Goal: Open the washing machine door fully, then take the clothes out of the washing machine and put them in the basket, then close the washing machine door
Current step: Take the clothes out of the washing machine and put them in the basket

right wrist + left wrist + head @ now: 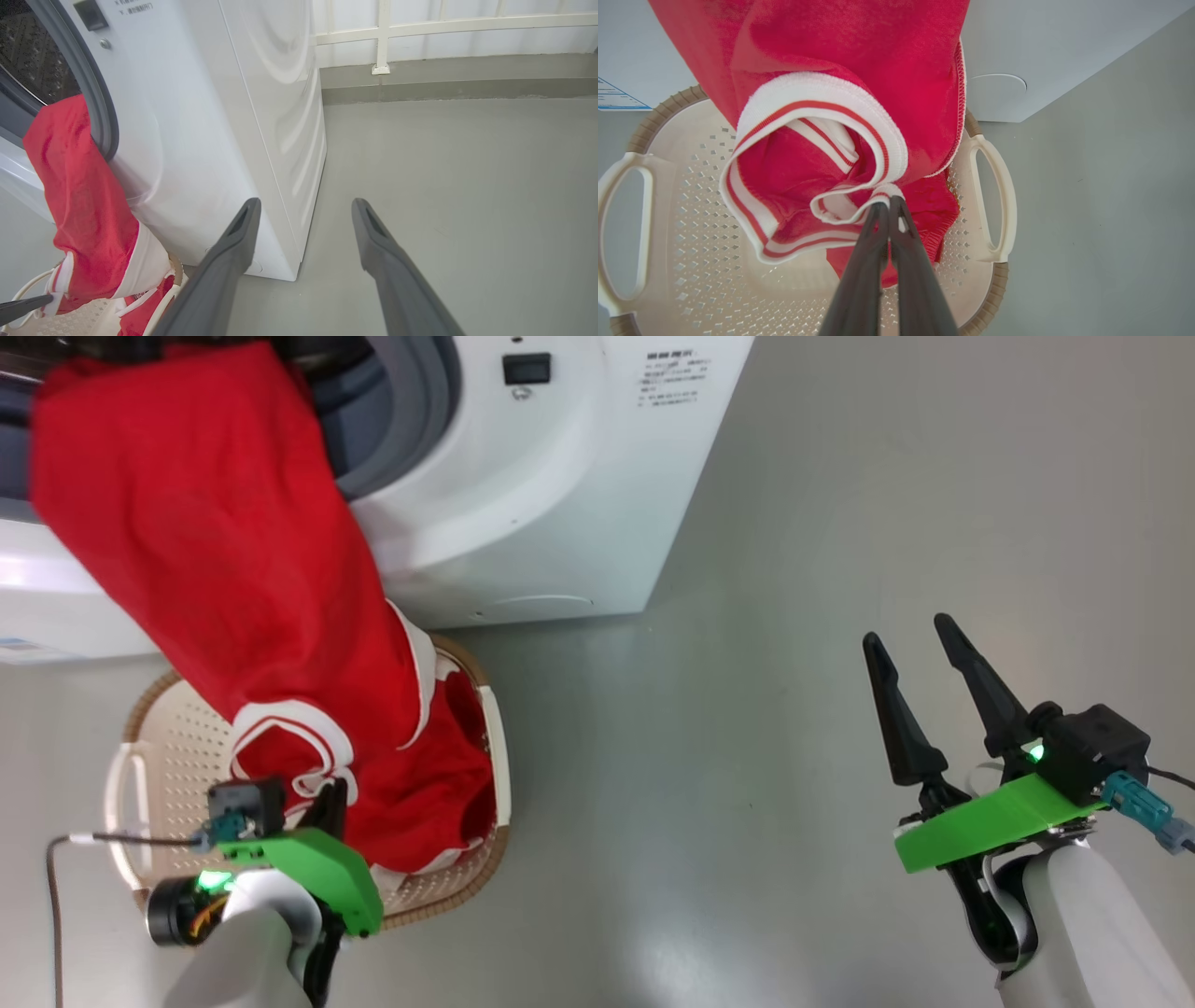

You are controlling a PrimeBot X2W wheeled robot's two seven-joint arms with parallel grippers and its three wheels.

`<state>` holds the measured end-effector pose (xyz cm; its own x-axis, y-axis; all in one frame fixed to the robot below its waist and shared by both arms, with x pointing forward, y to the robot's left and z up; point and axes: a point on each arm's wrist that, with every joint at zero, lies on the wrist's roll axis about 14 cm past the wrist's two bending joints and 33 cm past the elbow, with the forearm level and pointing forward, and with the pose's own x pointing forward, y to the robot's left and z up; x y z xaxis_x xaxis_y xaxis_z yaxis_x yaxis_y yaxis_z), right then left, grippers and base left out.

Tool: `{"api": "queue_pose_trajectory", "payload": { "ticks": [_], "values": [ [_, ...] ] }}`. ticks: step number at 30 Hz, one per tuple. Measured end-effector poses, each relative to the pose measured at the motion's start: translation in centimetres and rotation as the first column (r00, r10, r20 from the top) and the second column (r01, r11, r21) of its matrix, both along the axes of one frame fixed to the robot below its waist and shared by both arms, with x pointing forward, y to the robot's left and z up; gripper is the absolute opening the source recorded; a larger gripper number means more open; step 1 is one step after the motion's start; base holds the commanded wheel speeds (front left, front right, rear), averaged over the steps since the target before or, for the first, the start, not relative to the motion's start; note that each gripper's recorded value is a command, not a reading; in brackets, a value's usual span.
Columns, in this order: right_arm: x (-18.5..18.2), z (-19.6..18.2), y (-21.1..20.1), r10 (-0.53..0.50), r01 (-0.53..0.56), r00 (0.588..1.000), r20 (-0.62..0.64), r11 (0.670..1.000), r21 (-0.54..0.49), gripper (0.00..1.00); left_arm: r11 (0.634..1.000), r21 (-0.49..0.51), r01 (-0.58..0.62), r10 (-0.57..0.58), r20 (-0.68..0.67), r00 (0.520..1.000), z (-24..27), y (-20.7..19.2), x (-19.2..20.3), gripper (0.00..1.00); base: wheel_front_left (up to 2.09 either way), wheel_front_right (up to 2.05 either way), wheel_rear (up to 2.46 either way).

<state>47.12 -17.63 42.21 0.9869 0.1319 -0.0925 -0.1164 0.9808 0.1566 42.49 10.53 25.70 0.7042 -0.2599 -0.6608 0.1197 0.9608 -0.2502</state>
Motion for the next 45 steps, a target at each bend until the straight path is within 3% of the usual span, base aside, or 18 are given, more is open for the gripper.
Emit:
{"api": "queue_pose_trajectory", "payload": {
  "ticks": [6, 7, 10, 11, 12, 13, 30, 45],
  "values": [
    [0.7, -1.3, -0.2, -0.002, 0.002, 1.0, -0.022, 1.0, -0.007, 1.0, 0.999, 0.018, 0.037, -0.036, -0.037, 0.999, -1.6, -0.4, 1.4, 0.04, 0.0, 0.0, 0.0],
    [0.8, -1.5, -0.3, -0.004, 0.003, 1.0, -0.025, 1.0, -0.008, 1.0, 0.999, 0.02, 0.036, -0.035, -0.043, 0.998, -1.9, -0.4, 1.6, 0.22, 0.0, 0.0, 0.0],
    [0.9, -2.2, -0.6, -0.01, 0.009, 0.999, -0.04, 1.0, -0.013, 1.0, 0.999, 0.027, 0.021, -0.02, -0.066, 0.998, -2.8, 0.2, 2.1, 0.51, 0.0, 0.0, 0.0],
    [0.9, -2.4, -0.7, -0.012, 0.011, 0.999, -0.044, 1.0, -0.015, 1.0, 0.999, 0.031, 0.019, -0.017, -0.072, 0.997, -3.1, 0.4, 2.2, 0.84, 0.0, 0.0, 0.0],
    [1.0, -2.6, -0.8, -0.014, 0.013, 0.999, -0.047, 1.0, -0.017, 1.0, 0.999, 0.034, 0.02, -0.017, -0.079, 0.997, -3.4, 0.5, 2.3, 0.84, 0.0, 0.0, 0.0],
    [1.1, -2.7, -0.9, -0.016, 0.015, 0.999, -0.048, 1.0, -0.019, 1.0, 0.999, 0.035, 0.019, -0.016, -0.087, 0.996, -3.7, 0.6, 2.3, 1.0, 0.0, 0.0, 0.0],
    [1.0, -1.8, -1.0, -0.017, 0.016, 0.999, -0.029, 0.999, -0.028, 1.0, 1.0, 0.024, -0.013, 0.015, -0.082, 0.996, -3.0, 1.0, 2.7, 1.0, 0.0, 0.0, 0.0],
    [0.6, 0.3, -0.6, -0.001, 0.001, 1.0, 0.012, 1.0, -0.024, 1.0, 0.995, -0.051, -0.088, 0.093, 0.115, 0.989, 2.8, 2.3, 5.5, 1.0, 0.0, 0.0, 0.0]
  ]
}}
